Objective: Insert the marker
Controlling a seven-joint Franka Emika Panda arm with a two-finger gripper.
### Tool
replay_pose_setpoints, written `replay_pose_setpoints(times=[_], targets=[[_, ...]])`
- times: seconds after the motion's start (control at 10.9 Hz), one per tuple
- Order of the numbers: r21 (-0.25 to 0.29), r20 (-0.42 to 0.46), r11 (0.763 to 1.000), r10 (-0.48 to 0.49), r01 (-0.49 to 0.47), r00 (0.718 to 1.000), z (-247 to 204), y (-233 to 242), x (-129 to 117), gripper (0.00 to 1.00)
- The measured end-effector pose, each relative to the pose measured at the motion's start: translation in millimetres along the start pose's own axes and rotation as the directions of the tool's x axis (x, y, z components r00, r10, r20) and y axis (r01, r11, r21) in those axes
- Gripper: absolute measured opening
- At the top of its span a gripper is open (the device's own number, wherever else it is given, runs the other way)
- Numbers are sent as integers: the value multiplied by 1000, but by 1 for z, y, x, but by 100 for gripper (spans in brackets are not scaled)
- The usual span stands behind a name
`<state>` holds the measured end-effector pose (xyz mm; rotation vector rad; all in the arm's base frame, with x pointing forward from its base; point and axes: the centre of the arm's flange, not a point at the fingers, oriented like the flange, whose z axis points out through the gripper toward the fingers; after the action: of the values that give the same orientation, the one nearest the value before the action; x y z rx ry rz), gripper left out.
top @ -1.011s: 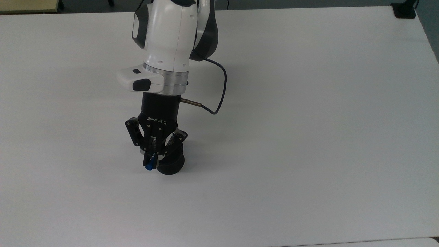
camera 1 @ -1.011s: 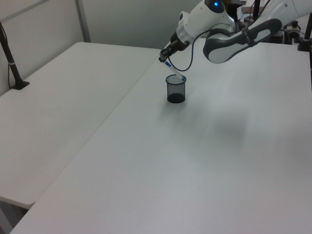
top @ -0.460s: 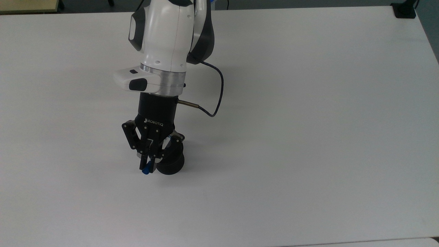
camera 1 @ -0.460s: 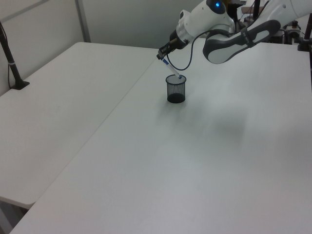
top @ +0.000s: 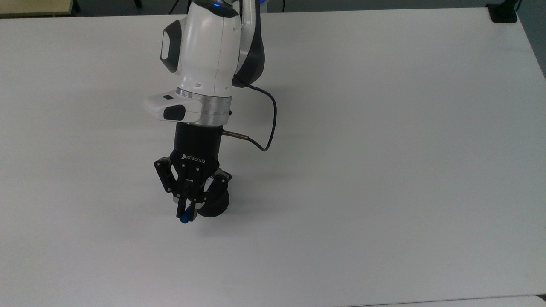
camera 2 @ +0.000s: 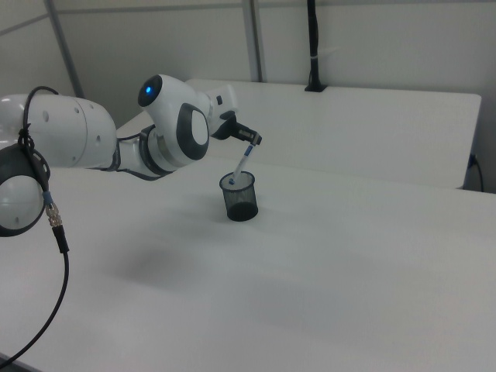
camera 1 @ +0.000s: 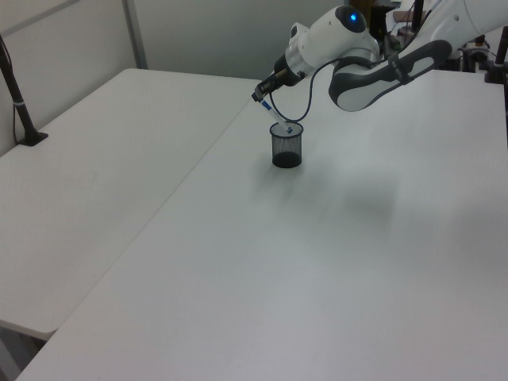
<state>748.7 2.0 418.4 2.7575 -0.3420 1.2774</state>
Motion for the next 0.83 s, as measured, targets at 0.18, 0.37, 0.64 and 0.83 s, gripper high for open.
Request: replay_pose_setpoints(times=[0.18, 0.37, 0.64, 0.83], targets=[[0, 0, 1000, -2, 2, 1000, 0, 0, 0, 21], [0, -2, 1000, -5, 5, 1000, 0, 0, 0, 48], [4, -20, 1000, 0, 0, 1000, -7, -2, 9, 95], [4, -37, 1000, 6, -6, 999, -17, -2, 20, 100]])
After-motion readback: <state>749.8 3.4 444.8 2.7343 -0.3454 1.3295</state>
